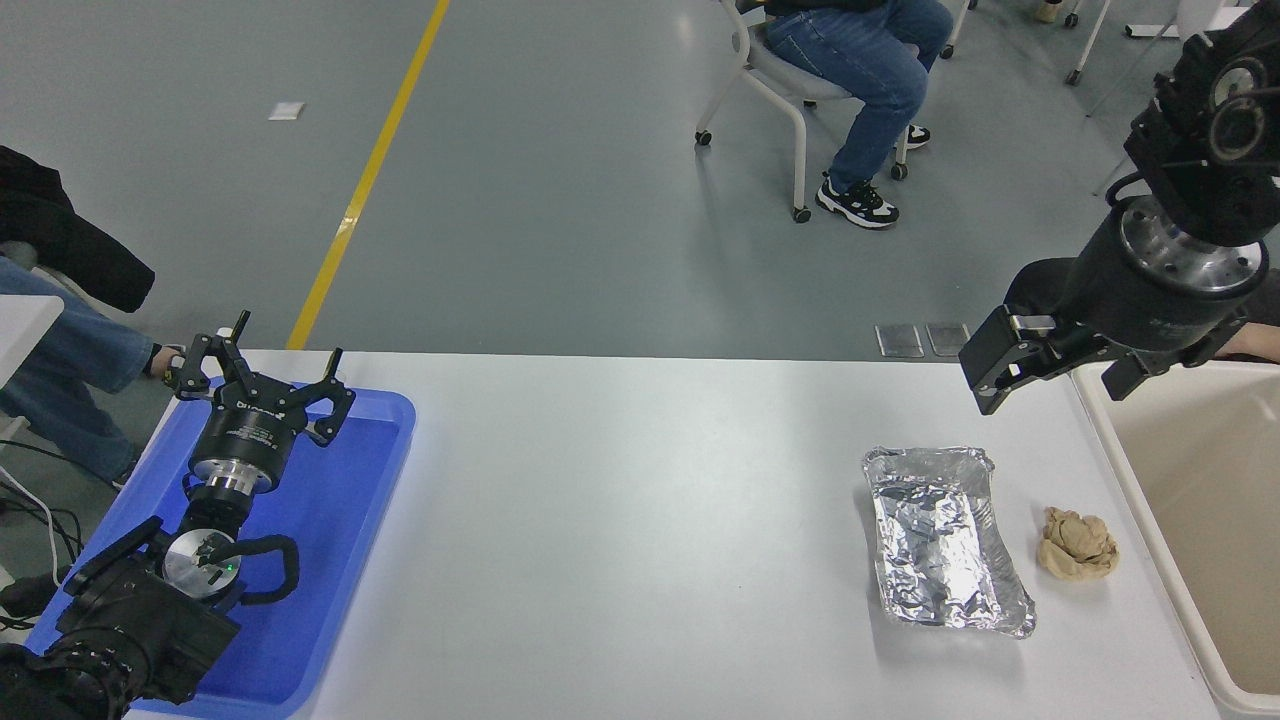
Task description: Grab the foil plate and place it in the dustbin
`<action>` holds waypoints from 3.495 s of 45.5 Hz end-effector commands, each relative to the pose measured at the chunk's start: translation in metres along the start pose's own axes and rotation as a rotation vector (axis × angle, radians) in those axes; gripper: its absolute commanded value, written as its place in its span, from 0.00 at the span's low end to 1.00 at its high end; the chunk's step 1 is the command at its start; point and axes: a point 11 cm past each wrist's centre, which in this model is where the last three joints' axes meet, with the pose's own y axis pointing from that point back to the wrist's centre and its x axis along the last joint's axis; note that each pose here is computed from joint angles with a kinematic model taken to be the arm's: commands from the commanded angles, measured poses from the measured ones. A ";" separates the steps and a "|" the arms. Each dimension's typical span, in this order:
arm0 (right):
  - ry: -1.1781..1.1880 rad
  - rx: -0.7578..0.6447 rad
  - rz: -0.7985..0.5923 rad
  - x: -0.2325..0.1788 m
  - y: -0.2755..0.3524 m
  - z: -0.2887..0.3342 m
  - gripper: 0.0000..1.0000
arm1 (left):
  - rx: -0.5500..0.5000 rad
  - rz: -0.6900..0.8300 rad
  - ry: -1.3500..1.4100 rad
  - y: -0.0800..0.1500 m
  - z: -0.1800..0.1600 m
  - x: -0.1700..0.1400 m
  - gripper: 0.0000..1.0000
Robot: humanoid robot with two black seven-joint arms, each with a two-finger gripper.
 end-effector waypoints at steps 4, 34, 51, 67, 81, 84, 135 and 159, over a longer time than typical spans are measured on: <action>-0.008 0.027 -0.005 0.005 -0.031 0.003 1.00 | -0.002 -0.001 0.001 0.000 0.000 0.000 1.00; -0.093 0.032 0.019 -0.014 -0.186 0.081 1.00 | -0.001 -0.001 0.000 0.000 0.000 0.000 1.00; -0.175 0.047 0.044 -0.036 -0.248 0.091 1.00 | -0.001 -0.001 0.000 0.000 0.000 0.000 1.00; -0.165 -0.012 0.087 -0.051 -0.288 0.093 1.00 | -0.001 -0.001 0.000 0.000 0.000 0.000 1.00; -0.171 0.000 0.133 -0.051 -0.306 0.078 1.00 | -0.002 -0.002 0.000 -0.001 0.000 -0.001 1.00; -0.174 0.002 0.141 -0.048 -0.308 0.075 1.00 | -0.002 0.000 -0.001 0.000 0.001 0.000 1.00; -0.182 0.016 0.159 -0.049 -0.312 0.071 0.00 | 0.000 0.000 0.000 0.000 0.000 0.000 1.00; -0.152 -0.010 0.207 -0.003 -0.170 0.117 0.00 | 0.001 -0.003 0.001 -0.001 -0.001 -0.001 1.00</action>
